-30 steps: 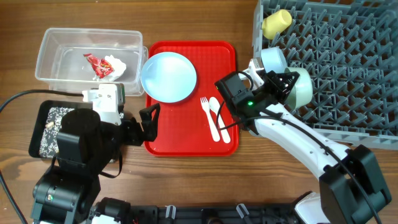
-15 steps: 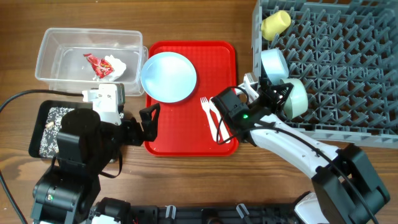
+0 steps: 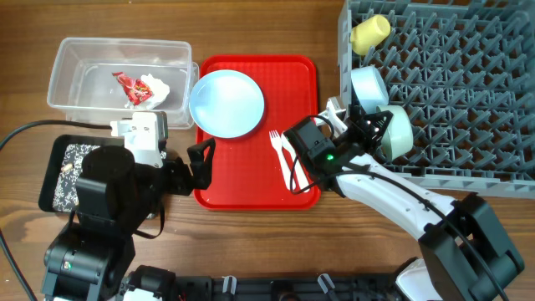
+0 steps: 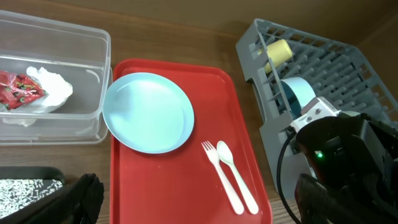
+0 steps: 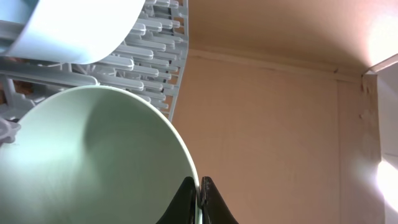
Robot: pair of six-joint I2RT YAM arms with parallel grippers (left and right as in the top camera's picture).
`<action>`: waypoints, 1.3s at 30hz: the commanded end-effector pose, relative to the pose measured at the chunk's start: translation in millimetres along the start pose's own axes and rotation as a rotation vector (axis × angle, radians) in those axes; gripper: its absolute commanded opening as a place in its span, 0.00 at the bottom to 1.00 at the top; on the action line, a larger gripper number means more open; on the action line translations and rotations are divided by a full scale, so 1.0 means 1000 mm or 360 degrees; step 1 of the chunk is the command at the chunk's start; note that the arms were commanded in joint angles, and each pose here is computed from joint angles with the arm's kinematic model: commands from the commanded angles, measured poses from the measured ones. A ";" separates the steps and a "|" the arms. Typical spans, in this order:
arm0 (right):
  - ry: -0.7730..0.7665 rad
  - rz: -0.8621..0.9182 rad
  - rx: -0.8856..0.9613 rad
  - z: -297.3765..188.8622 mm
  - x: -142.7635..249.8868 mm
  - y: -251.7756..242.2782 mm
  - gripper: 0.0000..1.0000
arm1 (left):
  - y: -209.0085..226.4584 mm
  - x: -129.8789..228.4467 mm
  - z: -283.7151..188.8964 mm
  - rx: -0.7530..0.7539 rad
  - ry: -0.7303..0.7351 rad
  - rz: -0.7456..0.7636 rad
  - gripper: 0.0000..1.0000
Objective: Sort waste into correct bins and load items into the dishwasher rack
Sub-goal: 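Release the green bowl in the rack's near row and withdraw right gripper, then move the right gripper left over the tray to the pale blue plate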
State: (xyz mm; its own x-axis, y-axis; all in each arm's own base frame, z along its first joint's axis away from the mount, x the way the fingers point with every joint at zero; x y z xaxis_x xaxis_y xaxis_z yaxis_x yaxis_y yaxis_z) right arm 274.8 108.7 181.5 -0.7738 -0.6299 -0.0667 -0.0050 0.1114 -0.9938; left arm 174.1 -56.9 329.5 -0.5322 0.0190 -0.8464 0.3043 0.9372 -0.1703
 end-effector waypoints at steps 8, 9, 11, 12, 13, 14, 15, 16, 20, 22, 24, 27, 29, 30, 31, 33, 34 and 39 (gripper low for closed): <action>-0.0164 -0.0029 -0.0316 -0.015 -0.007 0.024 0.04 | 0.000 -0.001 0.000 0.0007 -0.0013 -0.0014 1.00; -0.0176 -0.0022 -0.0329 -0.017 -0.007 0.025 0.05 | 0.000 -0.001 0.000 0.0007 -0.0013 -0.0014 1.00; -0.0202 0.0003 -0.0364 -0.021 -0.009 0.027 0.08 | 0.000 -0.001 0.000 0.0006 -0.0013 -0.0014 1.00; -0.0210 0.0016 -0.0378 -0.023 -0.009 0.027 0.09 | 0.000 -0.001 0.000 0.0002 -0.0014 -0.0015 1.00; -0.0214 0.0041 -0.0390 -0.024 -0.009 0.028 0.13 | 0.001 -0.001 0.000 0.0001 -0.0014 -0.0014 1.00; -0.0216 0.0056 -0.0395 -0.024 -0.010 0.028 0.17 | 0.000 -0.001 0.000 0.0002 -0.0014 -0.0014 1.00; -0.0215 0.0071 -0.0402 -0.024 -0.010 0.028 0.18 | 0.001 -0.001 0.000 0.0001 -0.0014 -0.0014 1.00; -0.0215 0.0084 -0.0411 -0.024 -0.010 0.029 0.21 | 0.001 -0.001 0.000 0.0001 -0.0014 -0.0014 1.00; -0.0231 0.0083 -0.0478 -0.025 -0.011 0.032 0.36 | 0.000 -0.001 0.000 0.0002 -0.0014 -0.0014 1.00; -0.0234 0.0137 -0.0534 -0.026 -0.011 0.035 0.47 | 0.000 -0.001 0.000 0.0002 -0.0014 -0.0014 1.00; -0.0227 0.0190 -0.0575 -0.027 -0.011 0.036 0.47 | 0.001 -0.001 0.000 0.0001 -0.0014 -0.0014 1.00; -0.0214 0.0230 -0.0682 -0.029 -0.009 0.042 0.48 | 0.001 -0.001 0.000 0.0001 -0.0014 -0.0014 1.00; -0.0203 0.0241 -0.0758 -0.030 -0.007 0.046 0.50 | 0.000 -0.001 0.000 0.0002 -0.0014 -0.0014 1.00; -0.0196 0.0247 -0.0794 -0.031 -0.006 0.048 0.51 | 0.000 -0.001 0.000 0.0002 -0.0014 -0.0014 1.00; -0.0190 0.0262 -0.0809 -0.032 -0.006 0.048 0.51 | 0.000 -0.001 0.000 0.0002 -0.0017 -0.0014 1.00; -0.0185 0.0295 -0.0812 -0.032 -0.006 0.048 0.52 | 0.000 -0.002 0.000 0.0003 -0.0024 -0.0013 1.00; -0.0187 0.0299 -0.0812 -0.032 -0.007 0.048 0.52 | 0.000 -0.002 0.000 0.0004 -0.0027 -0.0013 1.00; -0.0197 0.0342 -0.0773 -0.031 -0.010 0.045 0.54 | 0.000 -0.003 0.000 0.0004 -0.0036 -0.0011 1.00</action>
State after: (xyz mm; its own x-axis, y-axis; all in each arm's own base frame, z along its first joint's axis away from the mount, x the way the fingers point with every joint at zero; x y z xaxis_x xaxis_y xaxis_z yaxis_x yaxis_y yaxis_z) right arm 263.9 137.1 152.4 -0.7077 -0.6510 -0.2744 -0.1166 0.4907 -0.8635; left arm 175.3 -57.2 331.6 -0.5192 0.0161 -0.8545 0.3071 0.9366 -0.1690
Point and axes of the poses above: each gripper's point midway between its finger pads, its own z axis out along the fingers, its own y axis along the line the jaws close on, x = y × z, the point moved 9 cm from there along -z, back along the fingers, and after that the axes turned 12 degrees about z, right-handed, at the moved point
